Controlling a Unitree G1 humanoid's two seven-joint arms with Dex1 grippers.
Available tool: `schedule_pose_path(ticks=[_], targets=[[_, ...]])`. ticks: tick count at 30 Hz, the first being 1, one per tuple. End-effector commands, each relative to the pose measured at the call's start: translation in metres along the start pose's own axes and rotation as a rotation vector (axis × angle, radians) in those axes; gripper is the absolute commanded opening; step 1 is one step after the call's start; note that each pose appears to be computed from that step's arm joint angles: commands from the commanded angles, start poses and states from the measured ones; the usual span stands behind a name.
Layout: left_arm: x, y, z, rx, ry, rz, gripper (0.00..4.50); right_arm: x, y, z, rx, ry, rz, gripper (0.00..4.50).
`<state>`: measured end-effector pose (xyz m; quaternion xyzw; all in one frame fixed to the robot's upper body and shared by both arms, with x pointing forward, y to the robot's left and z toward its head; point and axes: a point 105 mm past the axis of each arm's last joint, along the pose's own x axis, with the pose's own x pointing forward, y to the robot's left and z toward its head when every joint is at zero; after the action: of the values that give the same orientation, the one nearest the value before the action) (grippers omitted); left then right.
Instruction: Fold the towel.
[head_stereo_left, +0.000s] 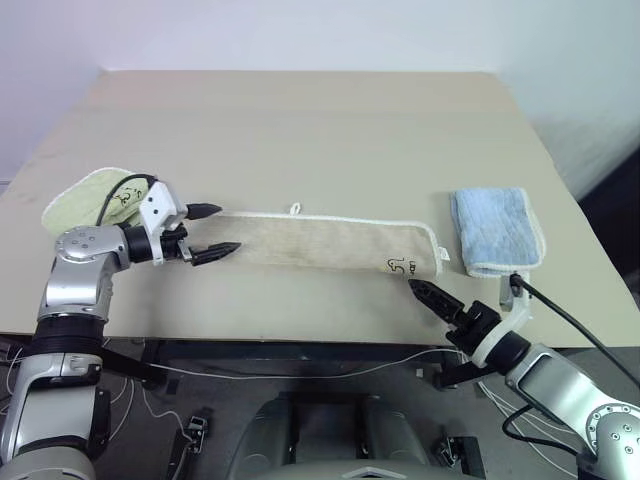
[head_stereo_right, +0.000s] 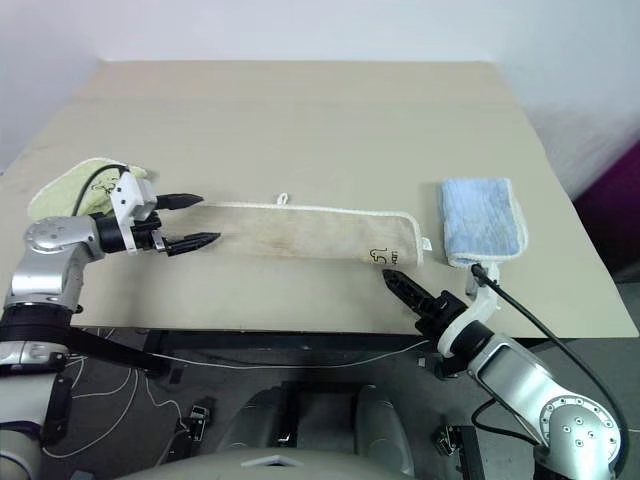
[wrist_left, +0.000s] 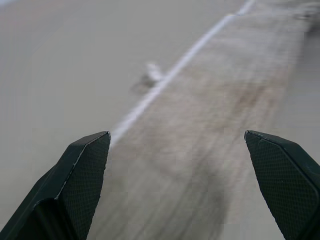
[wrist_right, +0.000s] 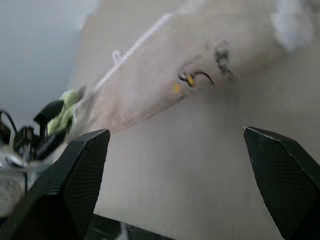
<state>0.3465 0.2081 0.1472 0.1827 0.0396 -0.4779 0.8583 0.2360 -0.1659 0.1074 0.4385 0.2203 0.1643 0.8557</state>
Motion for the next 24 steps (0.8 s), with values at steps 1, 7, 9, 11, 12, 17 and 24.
schedule_pose_path(ticks=[1, 7, 9, 11, 12, 17, 24], targets=[[0.007, -0.003, 0.017, 0.040, -0.048, -0.024, 4.50, 0.009, 0.003, 0.000, 0.114, -0.020, -0.024, 4.47], [0.012, -0.011, 0.020, 0.023, -0.069, -0.048, 4.50, 0.031, -0.014, 0.010, 0.226, -0.070, -0.098, 4.47], [0.010, -0.018, 0.018, 0.017, -0.065, -0.073, 4.50, 0.040, -0.023, 0.015, 0.251, -0.094, -0.141, 4.47], [0.008, -0.022, 0.017, 0.007, -0.059, -0.090, 4.50, 0.045, -0.028, 0.018, 0.267, -0.111, -0.166, 4.47], [0.007, -0.025, 0.016, 0.004, -0.056, -0.097, 4.50, 0.048, -0.030, 0.020, 0.271, -0.122, -0.176, 4.47], [0.004, -0.033, 0.013, -0.009, -0.047, -0.100, 4.50, 0.056, -0.037, 0.029, 0.292, -0.181, -0.219, 4.47], [0.001, -0.037, 0.011, -0.018, -0.043, -0.093, 4.50, 0.051, -0.042, 0.037, 0.320, -0.259, -0.241, 2.82]])
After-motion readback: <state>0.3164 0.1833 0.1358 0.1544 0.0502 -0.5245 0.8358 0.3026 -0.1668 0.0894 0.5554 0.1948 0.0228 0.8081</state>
